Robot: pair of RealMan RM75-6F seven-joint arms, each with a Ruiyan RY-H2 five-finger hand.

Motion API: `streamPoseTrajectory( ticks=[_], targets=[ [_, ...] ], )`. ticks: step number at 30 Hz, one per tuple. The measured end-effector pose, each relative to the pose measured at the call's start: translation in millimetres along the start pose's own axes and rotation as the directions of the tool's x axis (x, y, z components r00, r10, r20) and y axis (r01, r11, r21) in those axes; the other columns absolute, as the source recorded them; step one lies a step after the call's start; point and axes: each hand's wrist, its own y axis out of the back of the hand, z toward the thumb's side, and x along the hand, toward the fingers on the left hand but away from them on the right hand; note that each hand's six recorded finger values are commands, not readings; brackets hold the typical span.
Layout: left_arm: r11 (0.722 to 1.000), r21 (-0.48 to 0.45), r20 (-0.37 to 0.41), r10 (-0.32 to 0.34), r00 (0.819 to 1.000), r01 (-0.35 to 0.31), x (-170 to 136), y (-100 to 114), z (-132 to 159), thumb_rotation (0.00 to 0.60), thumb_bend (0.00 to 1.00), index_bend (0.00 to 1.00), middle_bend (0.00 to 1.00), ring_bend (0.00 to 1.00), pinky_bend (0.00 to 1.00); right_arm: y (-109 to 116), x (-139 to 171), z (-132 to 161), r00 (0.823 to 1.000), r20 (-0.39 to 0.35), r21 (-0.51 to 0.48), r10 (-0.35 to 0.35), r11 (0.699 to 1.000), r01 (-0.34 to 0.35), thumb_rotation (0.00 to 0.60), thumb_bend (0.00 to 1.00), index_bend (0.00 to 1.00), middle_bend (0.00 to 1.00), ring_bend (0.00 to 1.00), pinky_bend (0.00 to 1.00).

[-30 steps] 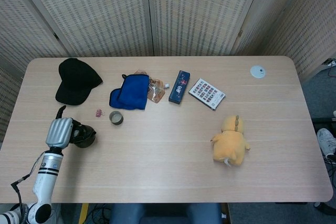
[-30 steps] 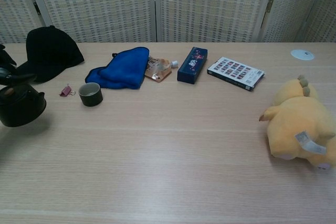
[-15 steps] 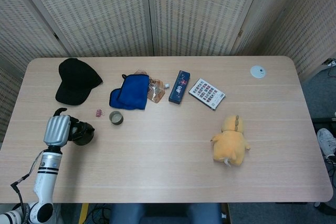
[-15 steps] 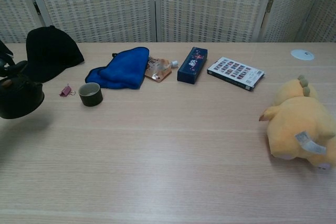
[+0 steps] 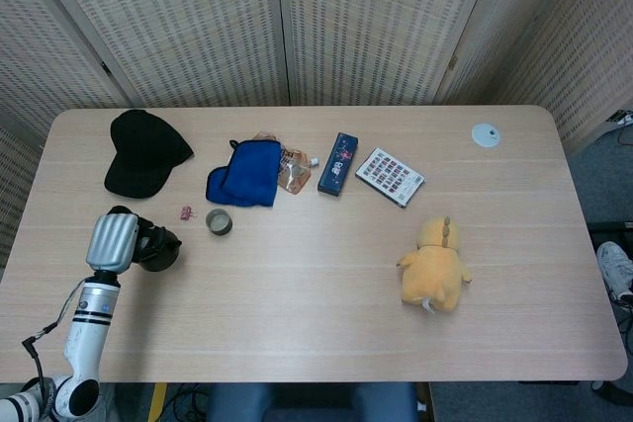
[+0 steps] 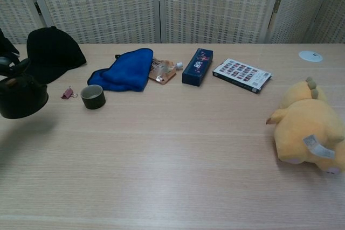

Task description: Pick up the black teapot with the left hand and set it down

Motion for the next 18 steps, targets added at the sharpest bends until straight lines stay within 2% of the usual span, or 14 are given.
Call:
streamPoseTrajectory(
  ticks=[18],
  targets=[
    [0.999,0.044,0.058,-0.029,0.998,0.027,12.4,-0.7,17.8,0.489,0.50,1.00,1.00,0.98,0.40,-2.1,1.1,-5.0,1.000,0.013,0.001,0.005,1.000,-0.005,0.600,0.22,0.20,0.22,0.19,0.14]
  ],
)
